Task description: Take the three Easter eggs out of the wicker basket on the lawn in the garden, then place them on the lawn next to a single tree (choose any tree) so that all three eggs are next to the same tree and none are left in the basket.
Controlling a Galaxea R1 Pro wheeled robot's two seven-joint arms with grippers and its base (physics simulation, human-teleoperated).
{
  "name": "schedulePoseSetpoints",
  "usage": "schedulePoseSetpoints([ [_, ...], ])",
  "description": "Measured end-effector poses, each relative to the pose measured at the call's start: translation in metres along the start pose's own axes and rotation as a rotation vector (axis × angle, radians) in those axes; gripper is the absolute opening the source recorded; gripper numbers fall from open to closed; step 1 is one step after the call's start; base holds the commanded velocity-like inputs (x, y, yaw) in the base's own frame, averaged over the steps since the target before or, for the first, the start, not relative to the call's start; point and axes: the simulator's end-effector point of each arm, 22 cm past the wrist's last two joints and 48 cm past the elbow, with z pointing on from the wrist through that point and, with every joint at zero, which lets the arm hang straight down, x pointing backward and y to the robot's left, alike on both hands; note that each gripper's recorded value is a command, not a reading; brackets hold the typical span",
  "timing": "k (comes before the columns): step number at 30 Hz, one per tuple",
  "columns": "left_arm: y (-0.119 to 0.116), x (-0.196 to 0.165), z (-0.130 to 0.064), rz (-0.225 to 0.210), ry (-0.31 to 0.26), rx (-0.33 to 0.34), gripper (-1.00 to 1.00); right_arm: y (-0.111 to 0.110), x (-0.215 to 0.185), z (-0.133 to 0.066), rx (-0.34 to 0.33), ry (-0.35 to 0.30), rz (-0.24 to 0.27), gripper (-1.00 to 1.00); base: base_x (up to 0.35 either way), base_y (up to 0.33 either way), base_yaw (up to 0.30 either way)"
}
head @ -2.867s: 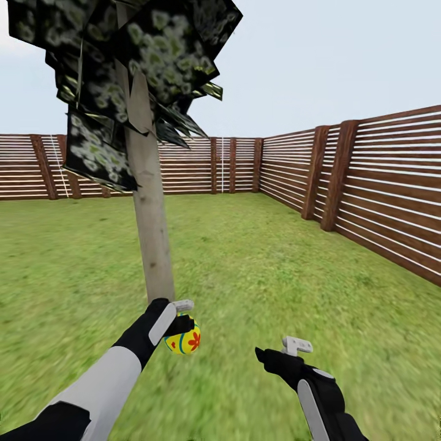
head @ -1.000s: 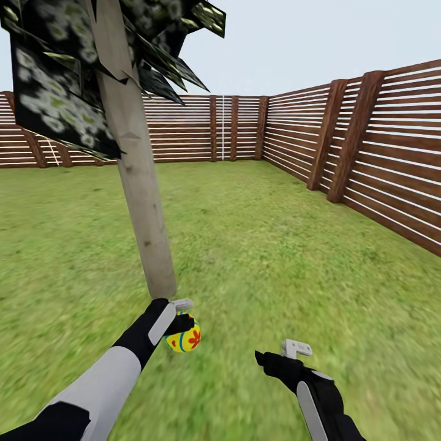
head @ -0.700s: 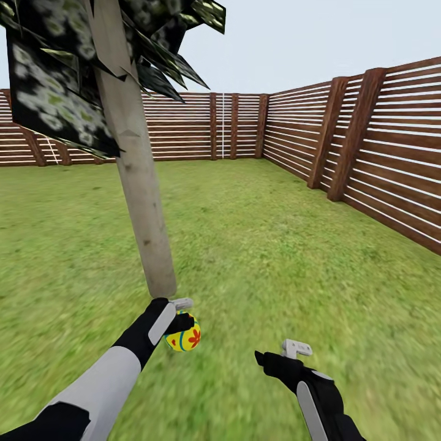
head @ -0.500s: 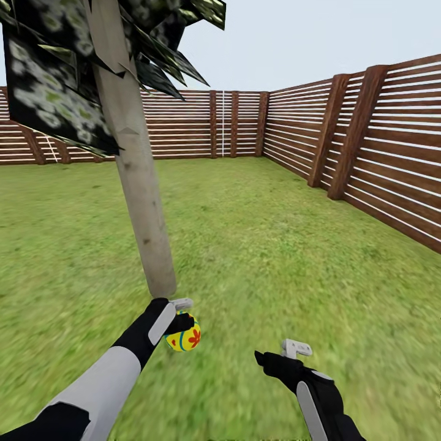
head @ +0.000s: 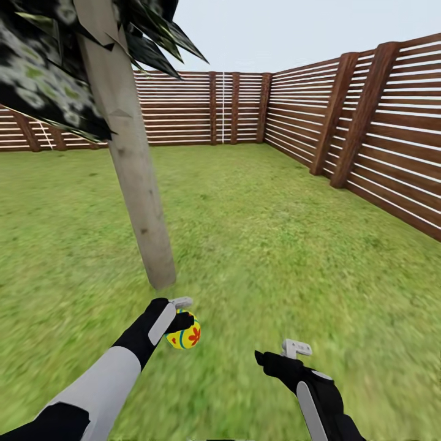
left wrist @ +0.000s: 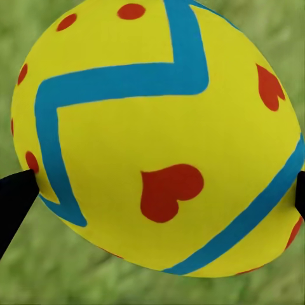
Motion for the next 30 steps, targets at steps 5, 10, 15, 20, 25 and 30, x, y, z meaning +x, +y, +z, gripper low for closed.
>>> schedulePoseSetpoints([
  [5, 0.002, 0.006, 0.01, -0.003, 0.015, -0.003, -1.0, -0.003, 0.007, 0.006, 0.004, 0.017, 0.002, 1.0, 0.0, 0.0, 0.0],
  [10, -0.002, -0.002, 0.013, -0.004, -0.003, 0.008, -1.0, 0.006, -0.036, -0.01, -0.033, -0.116, 0.006, 1.0, 0.0, 0.0, 0.0],
  [15, -0.001, 0.003, 0.022, -0.005, 0.01, 0.008, -1.0, 0.007, -0.034, -0.015, -0.057, -0.144, 0.014, 1.0, 0.0, 0.0, 0.0],
  [20, 0.001, 0.01, 0.032, -0.007, 0.029, 0.004, -1.0, 0.005, -0.025, -0.009, -0.055, -0.125, 0.018, 1.0, 0.0, 0.0, 0.0],
  [25, 0.002, 0.018, 0.042, -0.008, 0.049, 0.001, -1.0, 0.002, -0.018, -0.003, -0.05, -0.107, 0.022, 1.0, 0.0, 0.0, 0.0],
  [30, 0.005, 0.026, 0.052, -0.008, 0.069, -0.003, -1.0, -0.001, -0.01, 0.004, -0.045, -0.087, 0.026, 1.0, 0.0, 0.0, 0.0],
])
